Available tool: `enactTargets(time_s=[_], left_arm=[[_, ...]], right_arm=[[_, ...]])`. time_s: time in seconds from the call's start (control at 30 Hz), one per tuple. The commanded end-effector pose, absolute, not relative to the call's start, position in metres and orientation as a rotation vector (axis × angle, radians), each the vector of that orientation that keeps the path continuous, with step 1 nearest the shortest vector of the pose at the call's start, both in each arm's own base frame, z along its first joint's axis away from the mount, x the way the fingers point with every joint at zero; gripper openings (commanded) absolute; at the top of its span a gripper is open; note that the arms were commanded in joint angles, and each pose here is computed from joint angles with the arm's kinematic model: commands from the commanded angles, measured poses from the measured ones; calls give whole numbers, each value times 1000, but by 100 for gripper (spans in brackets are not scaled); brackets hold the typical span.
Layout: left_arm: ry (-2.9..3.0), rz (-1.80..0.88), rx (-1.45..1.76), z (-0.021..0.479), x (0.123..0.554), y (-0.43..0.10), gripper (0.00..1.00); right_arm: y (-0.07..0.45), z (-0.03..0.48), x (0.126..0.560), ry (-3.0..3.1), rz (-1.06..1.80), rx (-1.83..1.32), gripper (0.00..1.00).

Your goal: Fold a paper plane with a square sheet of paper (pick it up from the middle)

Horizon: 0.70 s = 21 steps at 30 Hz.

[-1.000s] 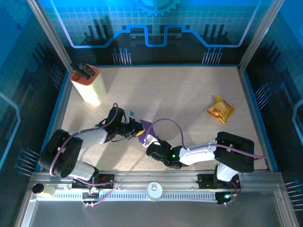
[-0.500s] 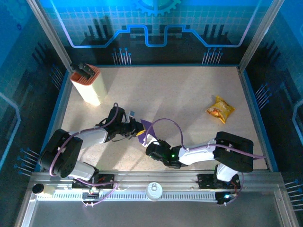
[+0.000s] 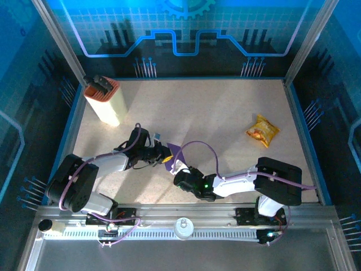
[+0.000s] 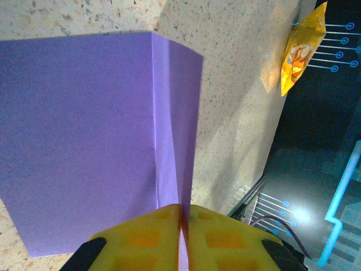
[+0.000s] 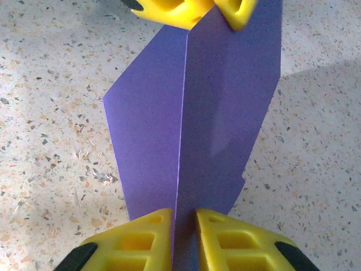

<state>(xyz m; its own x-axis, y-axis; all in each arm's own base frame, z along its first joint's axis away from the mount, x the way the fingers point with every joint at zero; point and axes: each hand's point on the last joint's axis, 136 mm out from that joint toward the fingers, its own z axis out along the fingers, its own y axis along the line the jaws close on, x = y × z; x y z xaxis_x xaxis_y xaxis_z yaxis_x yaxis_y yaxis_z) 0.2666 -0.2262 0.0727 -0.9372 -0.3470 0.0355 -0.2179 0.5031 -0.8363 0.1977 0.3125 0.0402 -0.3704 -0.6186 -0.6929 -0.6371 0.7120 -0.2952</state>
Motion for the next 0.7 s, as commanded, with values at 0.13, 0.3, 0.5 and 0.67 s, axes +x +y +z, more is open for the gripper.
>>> enactTargets(time_s=[0.13, 0.3, 0.5, 0.67], left_arm=[[2605, -1420, -455, 78, 268, -230, 12], [2604, -1418, -456, 78, 268, -230, 13], [2604, -1407, -458, 78, 269, -229, 18], [2593, -1346, -491, 81, 269, -221, 52]], right_arm=[[310, 39, 203, 2097, 23, -906, 13], [309, 40, 205, 2111, 42, -879, 9], [312, 40, 204, 2131, 101, -861, 5], [313, 41, 204, 2166, 226, -806, 3]])
